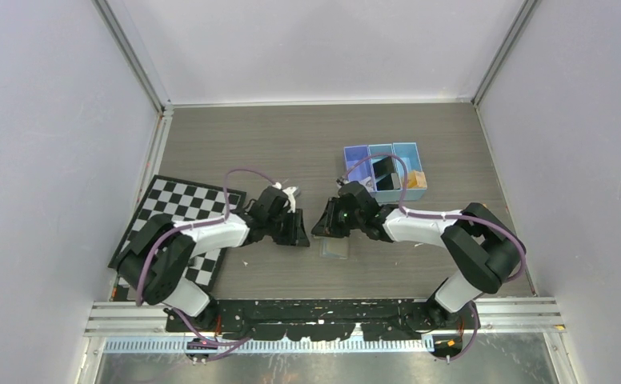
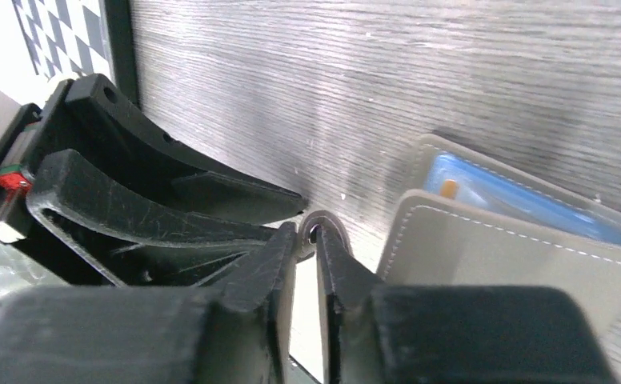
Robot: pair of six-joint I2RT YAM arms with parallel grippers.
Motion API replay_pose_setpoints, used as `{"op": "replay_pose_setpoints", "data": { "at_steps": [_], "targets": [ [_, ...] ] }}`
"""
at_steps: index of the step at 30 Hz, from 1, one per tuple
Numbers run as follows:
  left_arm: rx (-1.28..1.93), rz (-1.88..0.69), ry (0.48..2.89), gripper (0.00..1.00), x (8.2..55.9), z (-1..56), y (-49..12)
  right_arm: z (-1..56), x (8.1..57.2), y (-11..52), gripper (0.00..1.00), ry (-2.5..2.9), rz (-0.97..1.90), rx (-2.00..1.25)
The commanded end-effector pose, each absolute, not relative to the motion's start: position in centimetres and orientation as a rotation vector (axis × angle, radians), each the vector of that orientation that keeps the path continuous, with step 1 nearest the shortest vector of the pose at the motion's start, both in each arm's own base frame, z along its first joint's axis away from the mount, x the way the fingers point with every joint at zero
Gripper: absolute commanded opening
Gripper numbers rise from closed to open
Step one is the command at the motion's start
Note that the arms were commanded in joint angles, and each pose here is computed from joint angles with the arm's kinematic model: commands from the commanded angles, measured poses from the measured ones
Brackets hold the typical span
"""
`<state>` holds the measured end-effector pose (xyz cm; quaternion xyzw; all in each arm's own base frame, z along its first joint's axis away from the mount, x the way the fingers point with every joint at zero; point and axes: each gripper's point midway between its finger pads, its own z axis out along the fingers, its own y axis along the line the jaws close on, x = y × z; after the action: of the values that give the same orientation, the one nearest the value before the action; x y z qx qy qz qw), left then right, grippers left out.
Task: Put the credit cards into the card holder
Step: Close the card holder at the center of the board.
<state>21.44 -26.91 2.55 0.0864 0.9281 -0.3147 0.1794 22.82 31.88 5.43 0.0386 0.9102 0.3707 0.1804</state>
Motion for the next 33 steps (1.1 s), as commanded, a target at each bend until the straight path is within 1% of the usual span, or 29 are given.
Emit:
{"op": "replay_pose_setpoints", "data": {
  "at_steps": [1, 3, 5, 7, 10, 14, 19, 23, 26, 29, 33],
  "targets": [
    [0.244, -0.633, 2.693, 0.36, 20.0, 0.9, -22.2, 8.8, 23.9, 33.8, 0.30, 2.426, 1.179, 0.034],
    [0.237, -0.592, 2.693, 0.39, 19.6, 0.9, -21.2, 10.3, 24.0, 34.1, 0.43, 2.384, 1.207, -0.019],
    [0.231, -0.574, 2.679, 0.41, 19.5, 1.4, -20.7, 11.8, 23.9, 34.3, 0.52, 2.355, 1.223, -0.070],
    [0.228, -0.574, 2.663, 0.43, 19.5, 2.2, -20.6, 13.2, 23.9, 34.2, 0.56, 2.339, 1.213, -0.099],
    [0.233, -0.605, 2.615, 0.47, 20.2, 4.3, -21.1, 15.4, 24.2, 33.1, 0.61, 2.298, 1.146, -0.127],
    [0.273, -0.685, 2.506, 0.50, 21.6, 8.1, -22.6, 16.3, 24.7, 29.0, 0.68, 2.323, 0.928, -0.073],
    [0.345, -0.806, 2.387, 0.52, 23.7, 13.0, -25.8, 15.5, 25.8, 22.7, 0.68, 2.352, 0.780, 0.125],
    [0.393, -0.856, 2.328, 0.54, 24.6, 15.0, -28.0, 13.7, 25.7, 18.8, 0.68, 2.366, 0.747, 0.286],
    [0.439, -0.857, 2.318, 0.55, 25.3, 15.2, -29.5, 12.0, 24.6, 18.6, 0.69, 2.418, 0.768, 0.296],
    [0.516, -0.790, 2.335, 0.54, 25.8, 15.0, -31.0, 10.8, 23.7, 19.7, 0.69, 2.455, 0.854, 0.281],
    [0.603, -0.733, 2.356, 0.56, 25.6, 13.9, -32.8, 10.0, 23.5, 20.7, 0.70, 2.439, 0.954, 0.290]
  ]
}}
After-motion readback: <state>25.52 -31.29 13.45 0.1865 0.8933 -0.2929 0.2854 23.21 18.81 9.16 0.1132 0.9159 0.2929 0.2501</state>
